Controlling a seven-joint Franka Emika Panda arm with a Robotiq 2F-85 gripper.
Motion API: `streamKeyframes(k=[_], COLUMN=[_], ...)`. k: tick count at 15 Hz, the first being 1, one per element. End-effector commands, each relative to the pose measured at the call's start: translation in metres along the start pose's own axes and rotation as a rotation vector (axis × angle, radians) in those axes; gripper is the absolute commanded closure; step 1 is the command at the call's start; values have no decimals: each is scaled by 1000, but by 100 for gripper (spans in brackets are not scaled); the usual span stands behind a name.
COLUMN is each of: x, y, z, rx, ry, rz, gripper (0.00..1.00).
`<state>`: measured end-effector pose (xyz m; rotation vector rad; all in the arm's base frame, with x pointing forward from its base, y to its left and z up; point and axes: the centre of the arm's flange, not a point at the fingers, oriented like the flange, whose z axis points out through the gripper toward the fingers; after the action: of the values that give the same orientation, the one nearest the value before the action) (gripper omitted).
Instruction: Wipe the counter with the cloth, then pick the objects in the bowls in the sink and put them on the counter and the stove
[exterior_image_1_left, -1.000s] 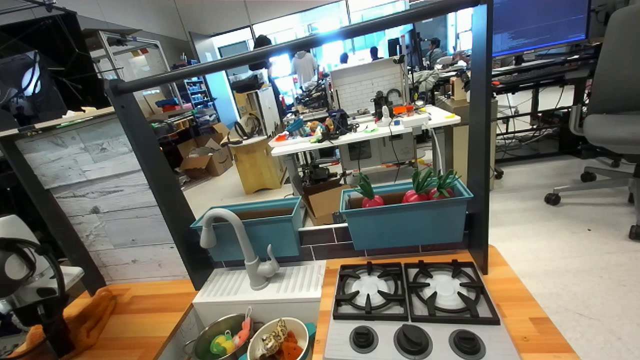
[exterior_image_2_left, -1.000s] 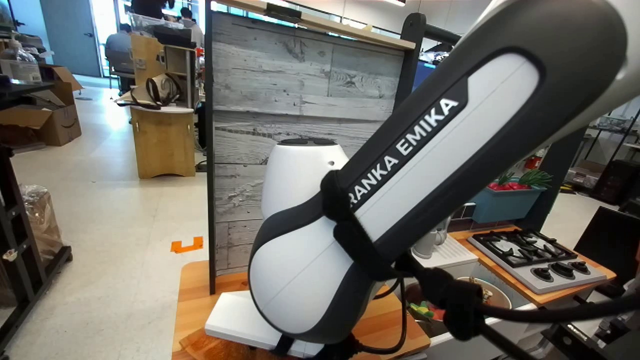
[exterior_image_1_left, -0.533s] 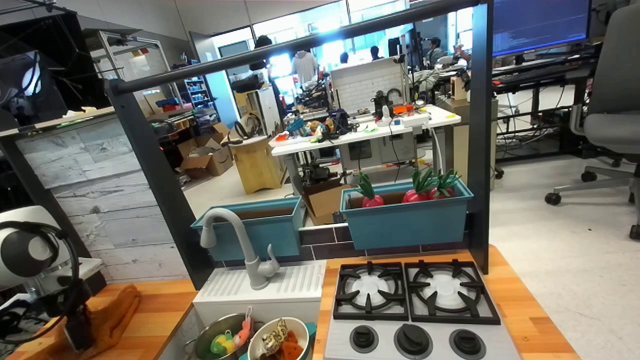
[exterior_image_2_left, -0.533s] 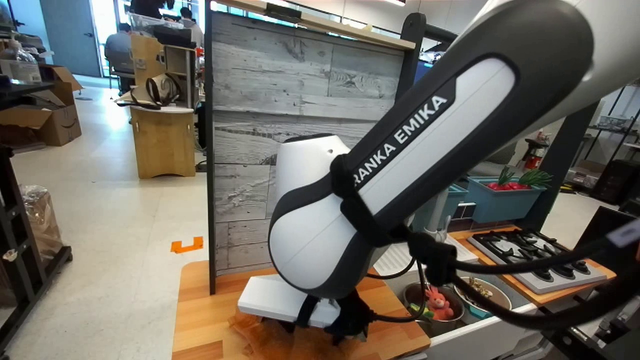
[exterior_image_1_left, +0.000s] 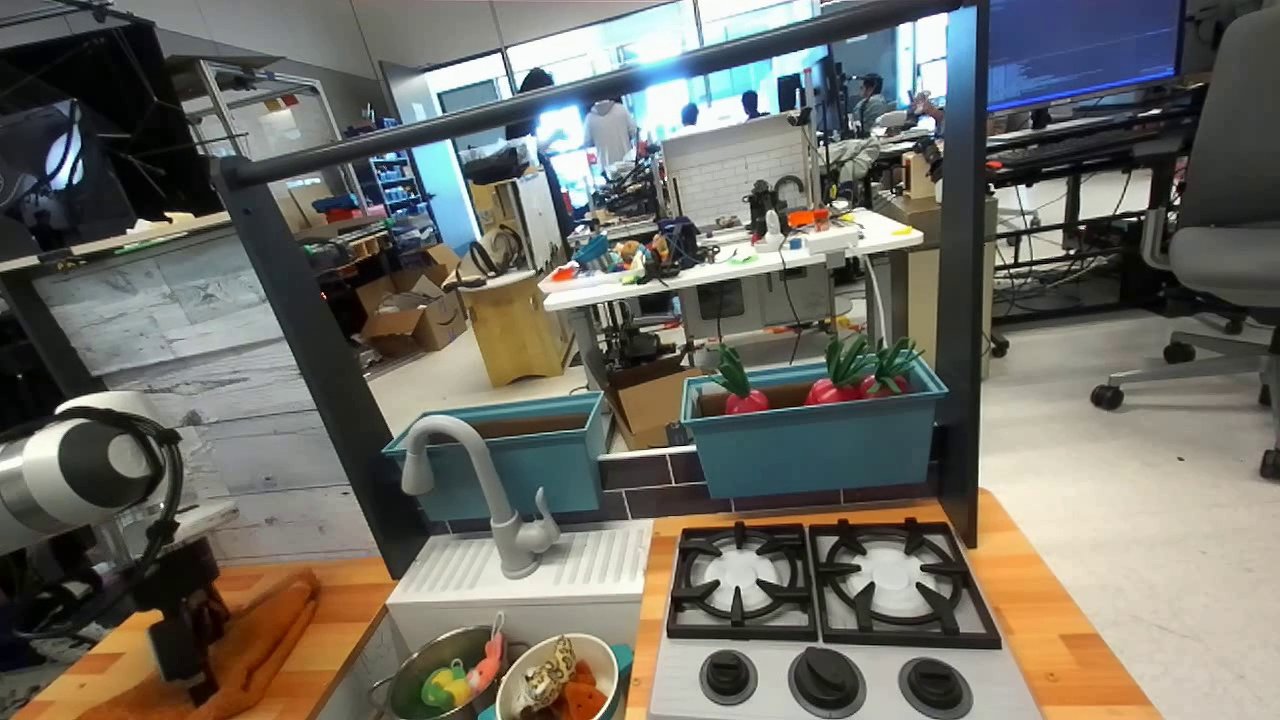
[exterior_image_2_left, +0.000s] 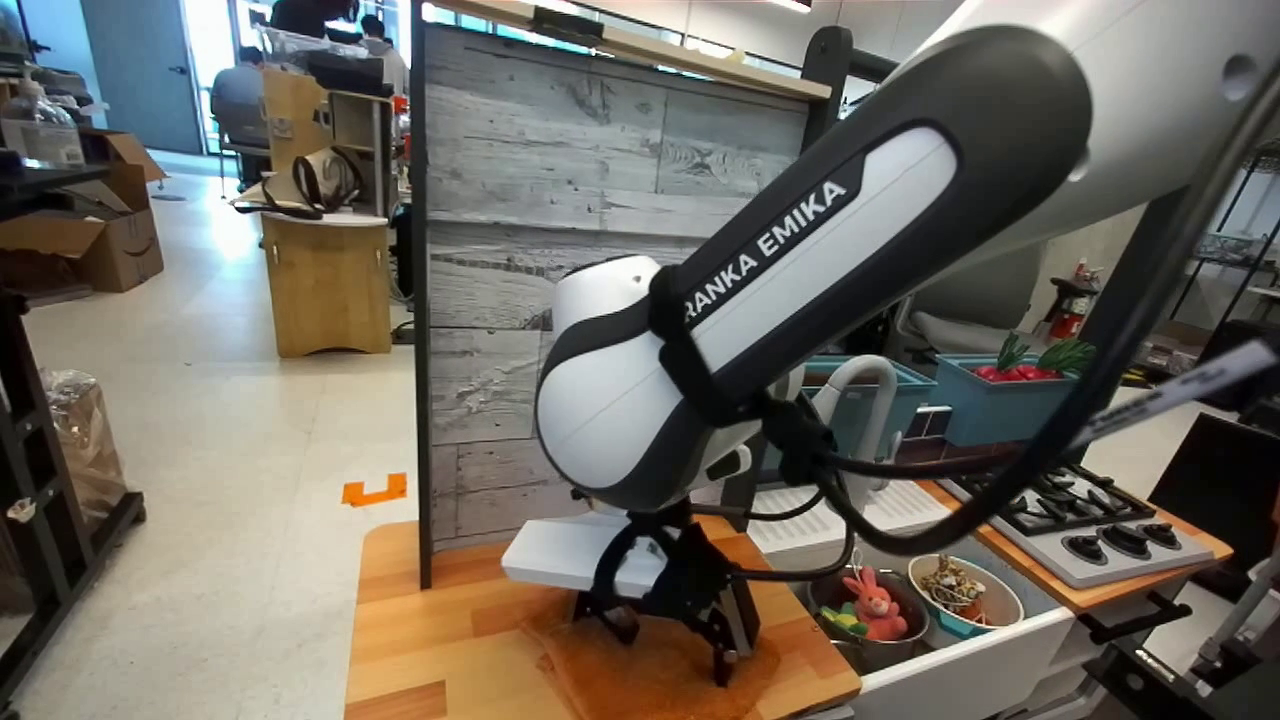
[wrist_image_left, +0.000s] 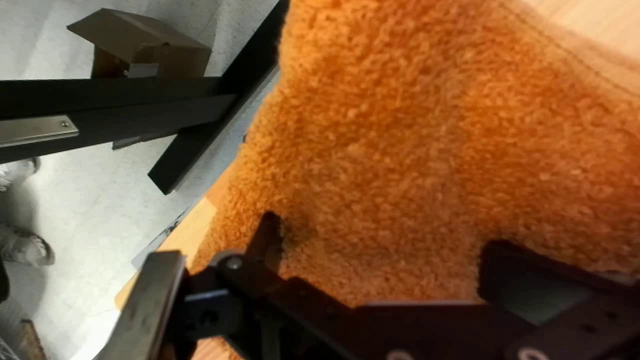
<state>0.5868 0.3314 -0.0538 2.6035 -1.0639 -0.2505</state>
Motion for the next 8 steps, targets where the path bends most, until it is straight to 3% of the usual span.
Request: streamKeyframes(k=[1,2,4,8], x=[60,67,68,-4], y=[22,27,11,-29], z=[49,44,35,32], rx=[-36,-5,159,347], ry=[14,36,95,117], rz=[151,177,149,9], gripper=[0,0,0,0])
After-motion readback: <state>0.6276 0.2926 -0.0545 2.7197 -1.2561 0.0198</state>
